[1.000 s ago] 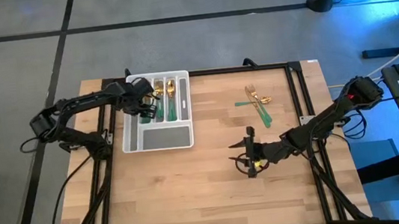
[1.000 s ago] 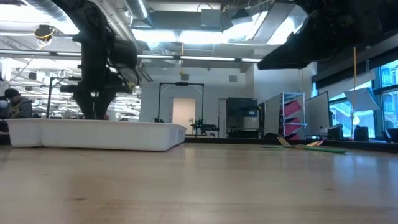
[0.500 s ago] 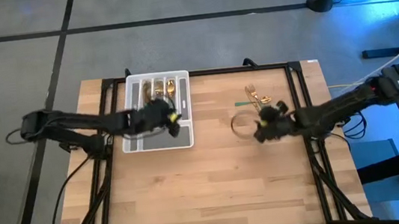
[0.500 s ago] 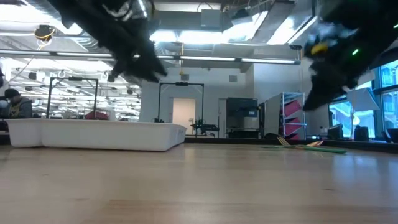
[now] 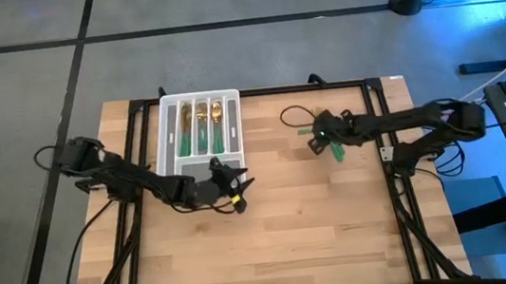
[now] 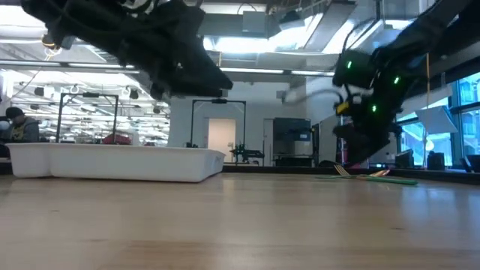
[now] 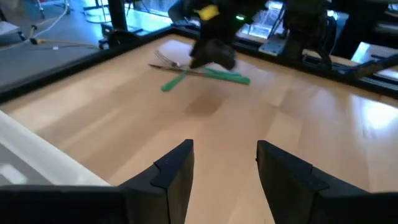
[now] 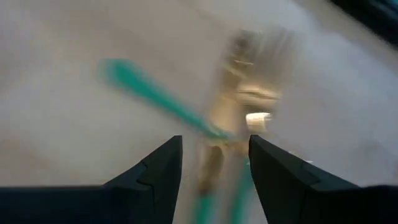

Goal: Sort silverware
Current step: Put the green fork into the white cutlery tray

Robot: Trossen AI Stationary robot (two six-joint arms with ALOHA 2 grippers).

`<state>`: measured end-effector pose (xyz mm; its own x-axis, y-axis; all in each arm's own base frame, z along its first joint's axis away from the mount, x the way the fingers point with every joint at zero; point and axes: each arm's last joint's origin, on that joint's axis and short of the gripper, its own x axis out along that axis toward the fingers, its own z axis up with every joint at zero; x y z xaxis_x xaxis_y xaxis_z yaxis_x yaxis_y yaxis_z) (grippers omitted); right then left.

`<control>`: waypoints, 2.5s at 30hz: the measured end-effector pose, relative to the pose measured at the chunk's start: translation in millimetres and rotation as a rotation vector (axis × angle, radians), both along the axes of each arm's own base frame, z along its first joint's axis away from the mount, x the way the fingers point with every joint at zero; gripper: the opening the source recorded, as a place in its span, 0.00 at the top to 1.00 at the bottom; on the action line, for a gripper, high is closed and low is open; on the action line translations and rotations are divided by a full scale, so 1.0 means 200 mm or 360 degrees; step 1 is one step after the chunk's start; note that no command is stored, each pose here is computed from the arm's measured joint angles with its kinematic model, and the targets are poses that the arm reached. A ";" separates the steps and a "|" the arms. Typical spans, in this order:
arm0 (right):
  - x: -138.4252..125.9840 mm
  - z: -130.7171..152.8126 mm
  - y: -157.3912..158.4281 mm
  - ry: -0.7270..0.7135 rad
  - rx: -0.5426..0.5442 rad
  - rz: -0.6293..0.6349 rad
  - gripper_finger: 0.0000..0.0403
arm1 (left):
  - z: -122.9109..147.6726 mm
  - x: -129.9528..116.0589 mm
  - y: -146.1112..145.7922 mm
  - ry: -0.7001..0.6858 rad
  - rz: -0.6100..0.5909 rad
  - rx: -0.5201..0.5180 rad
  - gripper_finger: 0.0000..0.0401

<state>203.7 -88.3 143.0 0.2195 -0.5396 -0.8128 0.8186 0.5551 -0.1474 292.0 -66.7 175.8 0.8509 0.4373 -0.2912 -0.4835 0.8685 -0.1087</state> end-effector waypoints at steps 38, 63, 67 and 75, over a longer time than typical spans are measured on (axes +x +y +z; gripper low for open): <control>0.09 -0.01 0.53 -0.0091 0.0384 0.0722 0.54 | -0.08 0.04 -0.02 -0.0035 0.0019 -0.0082 0.59; 0.07 -0.06 0.58 -0.0256 0.0578 0.0088 0.54 | -0.08 0.04 -0.01 -0.0044 0.0038 -0.0096 0.59; 0.10 -0.12 0.59 -0.0197 0.0541 0.0081 0.55 | -0.08 0.04 -0.01 -0.0048 0.0042 -0.0104 0.59; 0.11 -0.17 0.58 -0.0083 0.0437 0.0132 0.75 | -0.08 0.04 -0.01 -0.0055 0.0041 -0.0119 0.59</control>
<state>224.9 27.8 108.9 0.2993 -0.2791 -0.9124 0.7713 0.6337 0.0591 299.5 -69.1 159.6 0.8498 0.4371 -0.2945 -0.5003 0.8448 -0.1900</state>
